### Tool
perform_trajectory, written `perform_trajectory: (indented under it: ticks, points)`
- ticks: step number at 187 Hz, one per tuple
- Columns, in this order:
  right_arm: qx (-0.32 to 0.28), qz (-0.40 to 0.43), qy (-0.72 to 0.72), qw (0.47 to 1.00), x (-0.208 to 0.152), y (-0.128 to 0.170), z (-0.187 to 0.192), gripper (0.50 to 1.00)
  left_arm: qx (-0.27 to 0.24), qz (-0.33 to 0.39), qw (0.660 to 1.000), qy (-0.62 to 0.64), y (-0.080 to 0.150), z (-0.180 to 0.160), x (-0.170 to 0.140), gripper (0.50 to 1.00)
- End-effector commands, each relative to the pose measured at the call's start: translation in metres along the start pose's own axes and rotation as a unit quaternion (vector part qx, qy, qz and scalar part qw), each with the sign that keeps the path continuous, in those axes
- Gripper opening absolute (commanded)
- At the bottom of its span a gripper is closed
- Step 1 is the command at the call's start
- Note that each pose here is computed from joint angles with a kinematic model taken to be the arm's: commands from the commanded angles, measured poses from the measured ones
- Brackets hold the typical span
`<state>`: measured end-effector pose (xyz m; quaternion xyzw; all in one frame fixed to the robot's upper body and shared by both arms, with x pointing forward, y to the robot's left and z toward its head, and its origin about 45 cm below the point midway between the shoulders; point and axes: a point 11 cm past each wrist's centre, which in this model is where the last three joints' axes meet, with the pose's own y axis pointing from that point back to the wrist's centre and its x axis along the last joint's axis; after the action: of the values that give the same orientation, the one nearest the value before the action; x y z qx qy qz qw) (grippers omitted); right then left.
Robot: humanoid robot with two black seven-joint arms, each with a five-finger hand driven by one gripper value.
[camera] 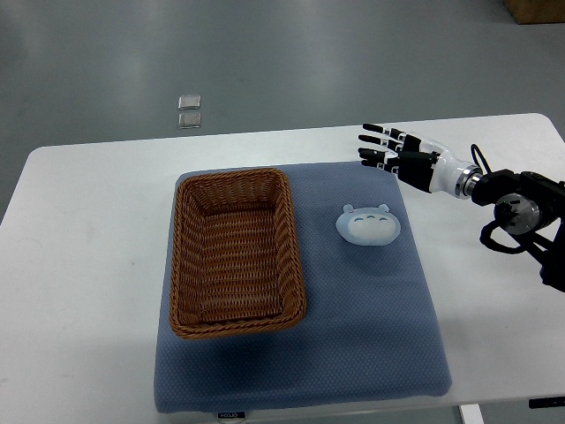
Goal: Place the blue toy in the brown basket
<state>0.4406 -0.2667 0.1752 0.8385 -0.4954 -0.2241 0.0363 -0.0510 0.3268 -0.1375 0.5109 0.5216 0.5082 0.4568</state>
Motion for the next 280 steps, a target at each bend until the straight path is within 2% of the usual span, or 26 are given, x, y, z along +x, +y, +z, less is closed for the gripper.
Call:
perform_trajectory:
  ticks: [1,57,82,110,157,194,234,280]
  points:
    - [-0.001,-0.002,-0.002,1.0,-0.002,-0.001,0.002,0.917,0.0,0.002,1.0,0.001,0.0,0.0,0.002,1.0]
    - [-0.001,-0.003,0.005,1.0,-0.002,0.0,0.0,0.917,-0.002,0.004,1.0,0.002,0.0,0.001,0.003,1.0]
    - [-0.012,-0.003,0.046,0.999,0.0,0.001,0.001,0.915,-0.001,0.006,1.0,0.001,0.0,0.0,0.004,1.0]
    - [0.007,-0.016,0.072,0.997,-0.004,0.001,-0.005,0.915,-0.003,0.011,1.0,0.0,0.0,0.003,0.005,1.0]
    - [-0.012,-0.058,0.185,0.981,-0.012,0.002,-0.009,0.915,-0.003,0.011,1.0,0.0,0.0,0.004,0.005,1.0]
    - [-0.022,-0.086,0.318,0.944,-0.016,0.009,-0.018,0.915,-0.003,0.011,1.0,0.0,0.0,0.003,0.005,1.0]
    - [-0.038,-0.118,0.489,0.863,-0.021,0.014,-0.047,0.913,-0.003,0.011,1.0,0.0,0.0,0.003,0.005,1.0]
    - [-0.099,-0.224,0.539,0.806,-0.053,0.018,-0.009,0.913,-0.003,0.011,1.0,0.0,0.0,0.003,0.005,1.0]
